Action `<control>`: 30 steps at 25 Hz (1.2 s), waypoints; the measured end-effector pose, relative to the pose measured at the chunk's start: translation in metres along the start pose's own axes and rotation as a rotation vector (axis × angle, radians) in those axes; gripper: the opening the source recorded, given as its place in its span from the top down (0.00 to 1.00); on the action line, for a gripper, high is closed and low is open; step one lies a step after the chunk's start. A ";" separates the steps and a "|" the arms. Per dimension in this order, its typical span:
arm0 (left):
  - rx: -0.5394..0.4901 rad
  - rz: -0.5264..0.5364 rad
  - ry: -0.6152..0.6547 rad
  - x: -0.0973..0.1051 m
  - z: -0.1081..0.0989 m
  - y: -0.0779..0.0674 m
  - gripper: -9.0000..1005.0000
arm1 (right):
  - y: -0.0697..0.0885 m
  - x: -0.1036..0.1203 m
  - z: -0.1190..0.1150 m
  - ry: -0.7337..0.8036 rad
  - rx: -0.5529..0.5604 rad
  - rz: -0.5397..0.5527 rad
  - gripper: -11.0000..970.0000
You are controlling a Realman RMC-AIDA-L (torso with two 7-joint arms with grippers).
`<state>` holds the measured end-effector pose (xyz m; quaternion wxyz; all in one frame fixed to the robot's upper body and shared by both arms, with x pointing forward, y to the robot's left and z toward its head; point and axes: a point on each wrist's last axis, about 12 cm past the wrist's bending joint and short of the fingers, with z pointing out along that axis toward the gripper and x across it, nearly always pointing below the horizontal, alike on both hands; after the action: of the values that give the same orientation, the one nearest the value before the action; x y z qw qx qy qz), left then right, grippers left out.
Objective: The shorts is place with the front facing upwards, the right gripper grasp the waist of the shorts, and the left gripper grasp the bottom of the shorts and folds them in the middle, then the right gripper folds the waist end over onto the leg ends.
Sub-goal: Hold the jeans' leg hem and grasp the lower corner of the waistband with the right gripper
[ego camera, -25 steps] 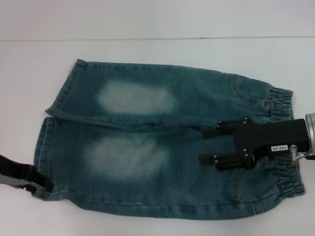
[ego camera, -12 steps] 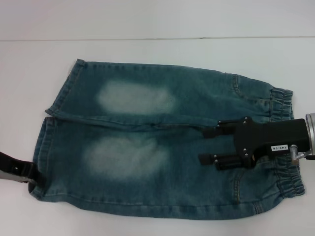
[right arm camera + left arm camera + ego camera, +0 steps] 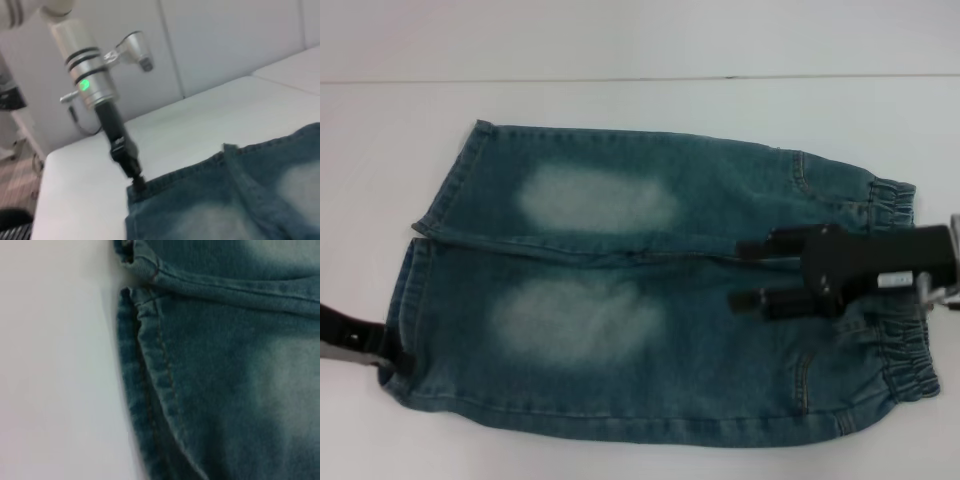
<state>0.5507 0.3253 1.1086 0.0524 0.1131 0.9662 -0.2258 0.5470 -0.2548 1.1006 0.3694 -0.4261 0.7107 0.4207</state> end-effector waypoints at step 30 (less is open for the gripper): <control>0.025 0.101 -0.193 -0.032 -0.018 -0.009 0.98 | -0.005 -0.042 -0.040 0.918 0.182 0.216 0.20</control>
<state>0.5783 0.3190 1.1333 0.1552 0.1402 0.9467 -0.2450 0.5605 -0.2803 1.1508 0.0074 -0.4577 0.8743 0.1612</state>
